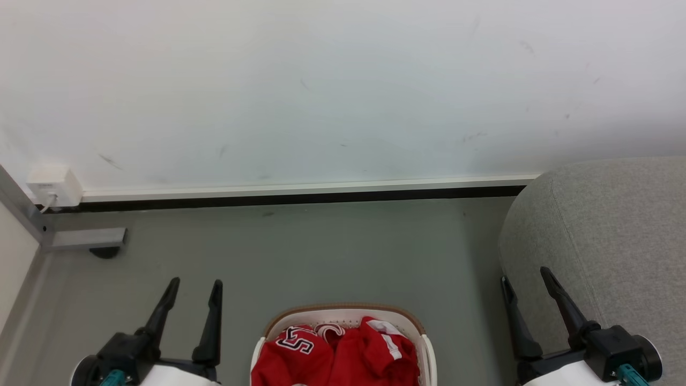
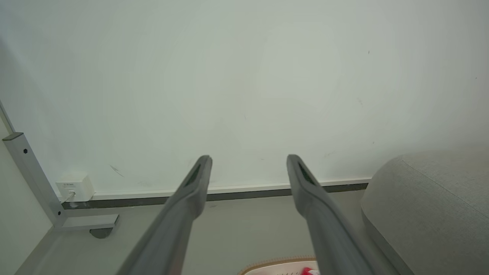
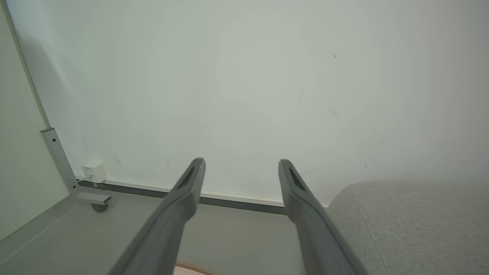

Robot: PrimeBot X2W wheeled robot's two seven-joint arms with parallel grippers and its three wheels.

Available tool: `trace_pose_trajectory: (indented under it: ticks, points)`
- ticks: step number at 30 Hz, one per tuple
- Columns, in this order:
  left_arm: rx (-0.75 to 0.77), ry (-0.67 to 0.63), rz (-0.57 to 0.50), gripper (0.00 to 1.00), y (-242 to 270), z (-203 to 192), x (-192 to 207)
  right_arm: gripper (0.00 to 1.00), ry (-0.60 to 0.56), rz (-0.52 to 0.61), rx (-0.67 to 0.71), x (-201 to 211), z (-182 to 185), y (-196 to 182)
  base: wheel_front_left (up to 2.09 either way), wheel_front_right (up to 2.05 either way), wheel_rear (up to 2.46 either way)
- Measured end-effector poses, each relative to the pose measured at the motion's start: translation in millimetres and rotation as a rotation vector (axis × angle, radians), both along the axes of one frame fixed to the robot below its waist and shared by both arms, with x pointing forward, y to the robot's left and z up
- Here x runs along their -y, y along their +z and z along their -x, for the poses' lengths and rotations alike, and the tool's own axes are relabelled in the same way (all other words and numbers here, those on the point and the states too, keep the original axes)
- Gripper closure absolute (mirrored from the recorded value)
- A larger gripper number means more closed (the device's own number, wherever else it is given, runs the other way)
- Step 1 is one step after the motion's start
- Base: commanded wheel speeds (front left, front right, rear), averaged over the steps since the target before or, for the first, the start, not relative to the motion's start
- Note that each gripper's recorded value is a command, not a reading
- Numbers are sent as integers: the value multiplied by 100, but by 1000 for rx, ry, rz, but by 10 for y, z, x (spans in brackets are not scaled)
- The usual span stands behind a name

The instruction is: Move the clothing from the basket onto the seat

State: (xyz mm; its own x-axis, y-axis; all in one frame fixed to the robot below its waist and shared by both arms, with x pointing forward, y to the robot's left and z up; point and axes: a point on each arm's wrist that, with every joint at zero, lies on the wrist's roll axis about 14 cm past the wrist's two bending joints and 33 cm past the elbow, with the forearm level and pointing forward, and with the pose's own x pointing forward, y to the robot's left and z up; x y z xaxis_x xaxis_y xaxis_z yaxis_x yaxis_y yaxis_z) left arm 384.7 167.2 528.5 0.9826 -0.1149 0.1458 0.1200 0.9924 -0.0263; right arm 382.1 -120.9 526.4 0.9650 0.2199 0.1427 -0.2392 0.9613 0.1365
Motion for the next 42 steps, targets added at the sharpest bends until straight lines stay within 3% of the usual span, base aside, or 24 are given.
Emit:
trace_pose_trajectory:
  ticks: [24, 42]
  points:
    - [-23, 3, 48, 0, -67, -51, 17, 0, -22, -12, 1, 75, 12, 8, 0, 0, 0]
    - [-175, -192, 35, 0, -588, -380, 620, 0, -198, -107, -24, 664, 22, -61, 0, 0, 0]
